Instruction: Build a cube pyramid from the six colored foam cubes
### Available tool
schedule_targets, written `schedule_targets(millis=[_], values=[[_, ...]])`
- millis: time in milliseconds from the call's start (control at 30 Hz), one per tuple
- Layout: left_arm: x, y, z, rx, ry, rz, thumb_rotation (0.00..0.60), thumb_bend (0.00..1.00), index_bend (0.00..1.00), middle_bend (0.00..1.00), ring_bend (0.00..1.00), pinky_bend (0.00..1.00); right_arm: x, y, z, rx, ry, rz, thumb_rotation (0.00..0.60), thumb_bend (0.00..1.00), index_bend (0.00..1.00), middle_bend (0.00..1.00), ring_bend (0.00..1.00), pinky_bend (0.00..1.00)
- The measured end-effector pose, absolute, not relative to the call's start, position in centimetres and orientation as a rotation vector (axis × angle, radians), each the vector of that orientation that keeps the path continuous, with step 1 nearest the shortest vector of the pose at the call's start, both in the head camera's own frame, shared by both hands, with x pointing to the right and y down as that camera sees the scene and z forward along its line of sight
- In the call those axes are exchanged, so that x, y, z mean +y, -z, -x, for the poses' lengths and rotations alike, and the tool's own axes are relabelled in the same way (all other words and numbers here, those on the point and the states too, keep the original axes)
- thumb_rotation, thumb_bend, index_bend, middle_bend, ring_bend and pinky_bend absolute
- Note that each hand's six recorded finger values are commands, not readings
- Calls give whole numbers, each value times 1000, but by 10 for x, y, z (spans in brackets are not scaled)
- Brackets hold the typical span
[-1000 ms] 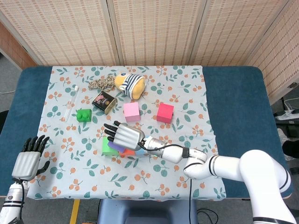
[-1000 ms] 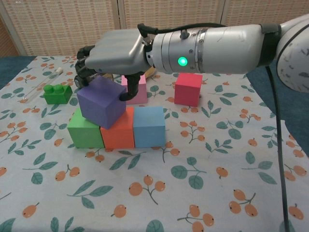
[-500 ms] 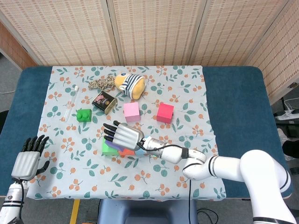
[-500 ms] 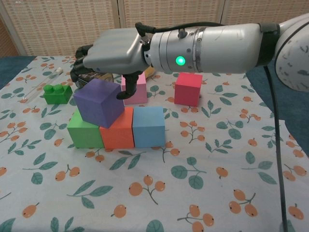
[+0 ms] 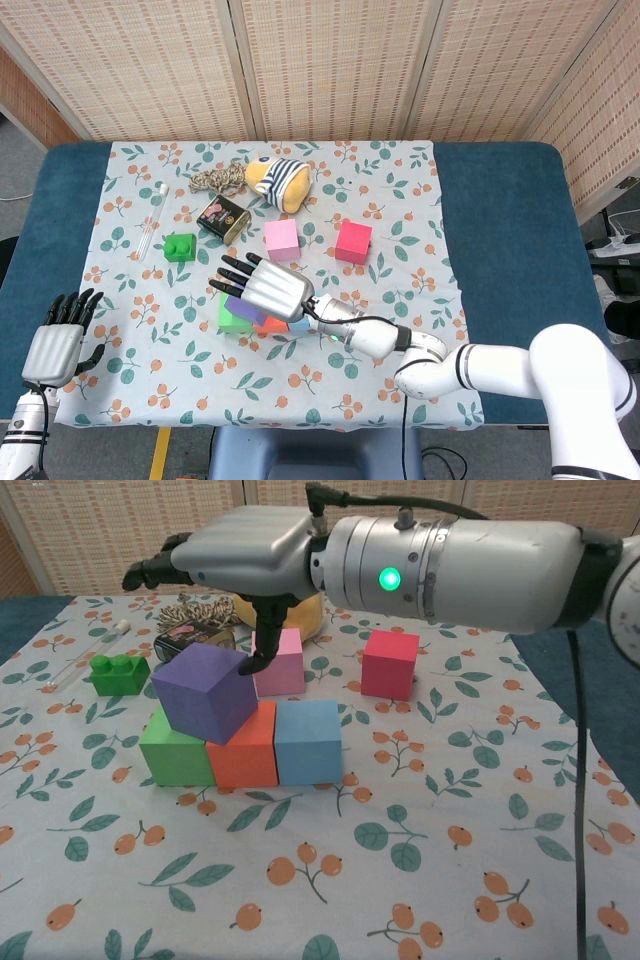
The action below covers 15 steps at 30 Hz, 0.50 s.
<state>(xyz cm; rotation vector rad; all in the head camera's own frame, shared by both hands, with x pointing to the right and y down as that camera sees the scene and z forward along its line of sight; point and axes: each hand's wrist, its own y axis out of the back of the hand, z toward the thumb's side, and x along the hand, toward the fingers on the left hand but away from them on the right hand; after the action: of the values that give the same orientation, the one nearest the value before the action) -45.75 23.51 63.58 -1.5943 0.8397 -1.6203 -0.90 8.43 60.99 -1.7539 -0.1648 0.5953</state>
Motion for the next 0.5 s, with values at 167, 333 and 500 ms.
schedule_targets(millis=[167,333,500], values=[[237,-635,455,833,1610,1616,600,353,0,34,0,46,88,-601,-9,-278,-721,1926,600,0,0,8,0,154],[239,-634,452,829,1596,1638,600,353,0,34,0,46,90,-596,-34,-374,-920,2083,600,0,11,0,0,87],[240,-632,451,830,1581,1660,600,352,0,34,0,46,97,-592,-50,-438,-1118,2162,600,0,46,0,0,10]])
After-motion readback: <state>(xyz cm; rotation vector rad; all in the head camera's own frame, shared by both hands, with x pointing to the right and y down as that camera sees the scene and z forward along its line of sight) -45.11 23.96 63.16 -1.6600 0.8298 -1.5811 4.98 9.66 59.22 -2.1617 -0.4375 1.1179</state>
